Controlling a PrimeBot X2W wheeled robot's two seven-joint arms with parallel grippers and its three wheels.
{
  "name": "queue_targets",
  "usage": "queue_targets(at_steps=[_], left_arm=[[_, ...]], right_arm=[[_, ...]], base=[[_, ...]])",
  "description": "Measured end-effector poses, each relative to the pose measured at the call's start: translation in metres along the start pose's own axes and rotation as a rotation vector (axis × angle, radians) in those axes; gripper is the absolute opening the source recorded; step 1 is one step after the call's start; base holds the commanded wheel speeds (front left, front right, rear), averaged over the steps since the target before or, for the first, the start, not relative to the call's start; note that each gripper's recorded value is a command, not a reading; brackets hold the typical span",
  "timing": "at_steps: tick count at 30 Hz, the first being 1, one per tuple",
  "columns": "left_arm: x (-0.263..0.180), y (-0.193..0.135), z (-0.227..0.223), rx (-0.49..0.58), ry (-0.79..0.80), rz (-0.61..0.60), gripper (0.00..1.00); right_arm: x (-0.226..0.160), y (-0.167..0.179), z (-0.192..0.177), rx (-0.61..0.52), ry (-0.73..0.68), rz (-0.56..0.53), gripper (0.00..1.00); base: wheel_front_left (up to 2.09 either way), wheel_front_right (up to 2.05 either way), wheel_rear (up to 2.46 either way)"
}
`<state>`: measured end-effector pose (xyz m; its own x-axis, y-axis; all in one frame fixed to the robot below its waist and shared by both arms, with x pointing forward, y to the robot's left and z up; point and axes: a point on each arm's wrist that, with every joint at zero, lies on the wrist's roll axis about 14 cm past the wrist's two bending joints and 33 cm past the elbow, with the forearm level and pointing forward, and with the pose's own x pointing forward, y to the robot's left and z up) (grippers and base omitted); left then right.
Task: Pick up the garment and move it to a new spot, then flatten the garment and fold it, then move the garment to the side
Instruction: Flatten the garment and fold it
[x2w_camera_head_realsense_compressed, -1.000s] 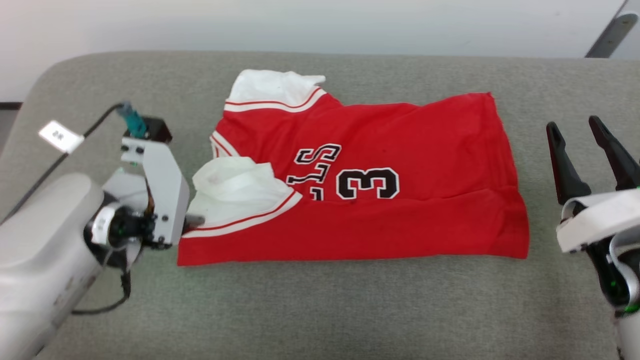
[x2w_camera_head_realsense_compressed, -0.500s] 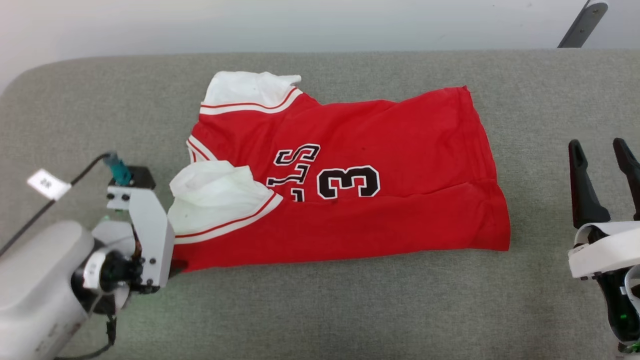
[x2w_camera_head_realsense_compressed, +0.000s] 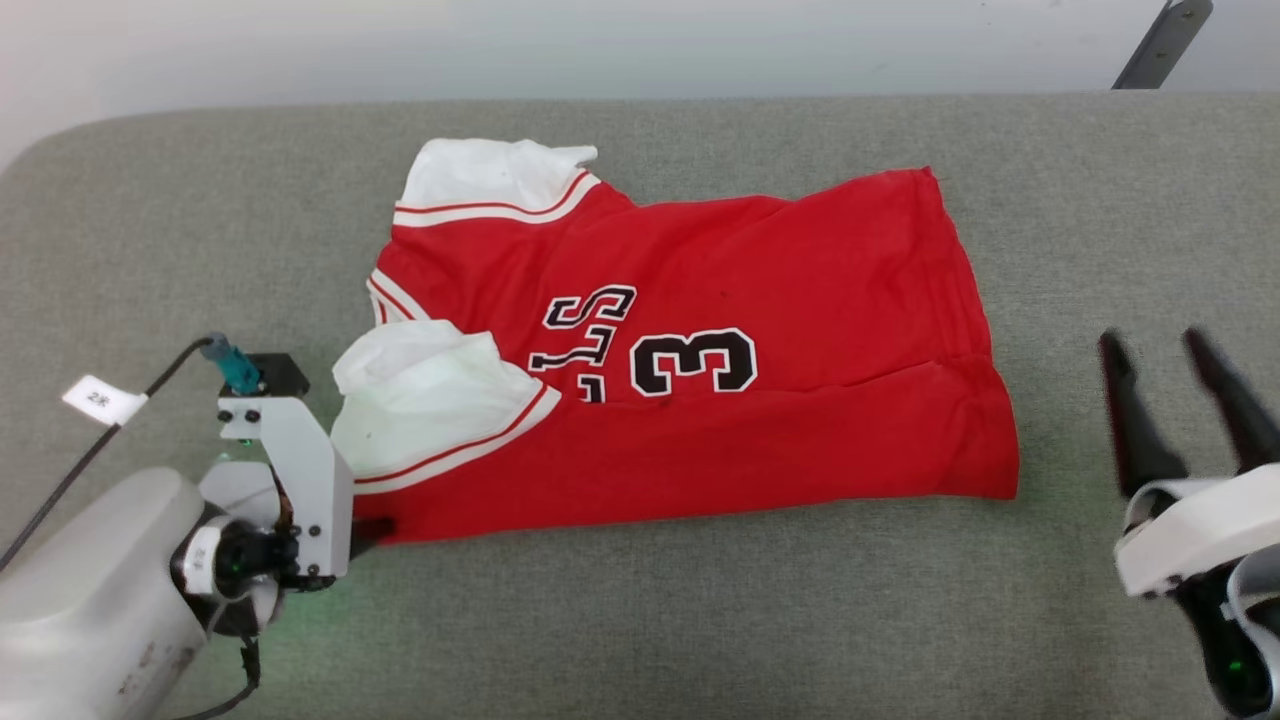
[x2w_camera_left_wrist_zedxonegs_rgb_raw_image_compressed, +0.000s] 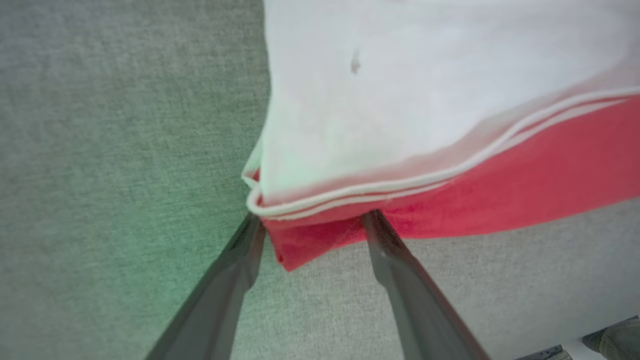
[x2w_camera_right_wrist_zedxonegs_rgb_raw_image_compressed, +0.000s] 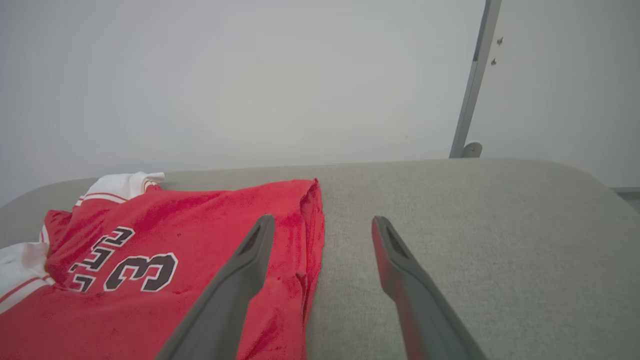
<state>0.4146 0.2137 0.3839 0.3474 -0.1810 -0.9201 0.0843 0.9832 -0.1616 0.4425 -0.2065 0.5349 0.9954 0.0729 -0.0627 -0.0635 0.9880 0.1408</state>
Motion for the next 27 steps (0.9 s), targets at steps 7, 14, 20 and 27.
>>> queue_targets(at_steps=[7,14,20,27], left_arm=[[0.007,-0.002,-0.001,0.013,0.01,-0.03,0.0],[0.013,-0.001,0.003,0.017,0.007,-0.044,0.0],[0.018,-0.001,0.005,0.017,0.006,-0.057,0.0],[0.023,0.001,0.003,0.009,0.011,-0.063,0.0]], right_arm=[[-0.005,0.012,-0.05,0.045,0.27,0.039,1.0],[-0.001,0.017,-0.101,0.087,0.547,0.063,1.0],[0.012,0.016,-0.13,0.088,0.691,0.069,1.0],[0.02,0.021,-0.155,0.071,0.825,0.093,0.0]], base=[[0.0,0.0,0.0],[0.0,0.0,0.0],[0.0,0.0,0.0],[0.0,0.0,0.0]])
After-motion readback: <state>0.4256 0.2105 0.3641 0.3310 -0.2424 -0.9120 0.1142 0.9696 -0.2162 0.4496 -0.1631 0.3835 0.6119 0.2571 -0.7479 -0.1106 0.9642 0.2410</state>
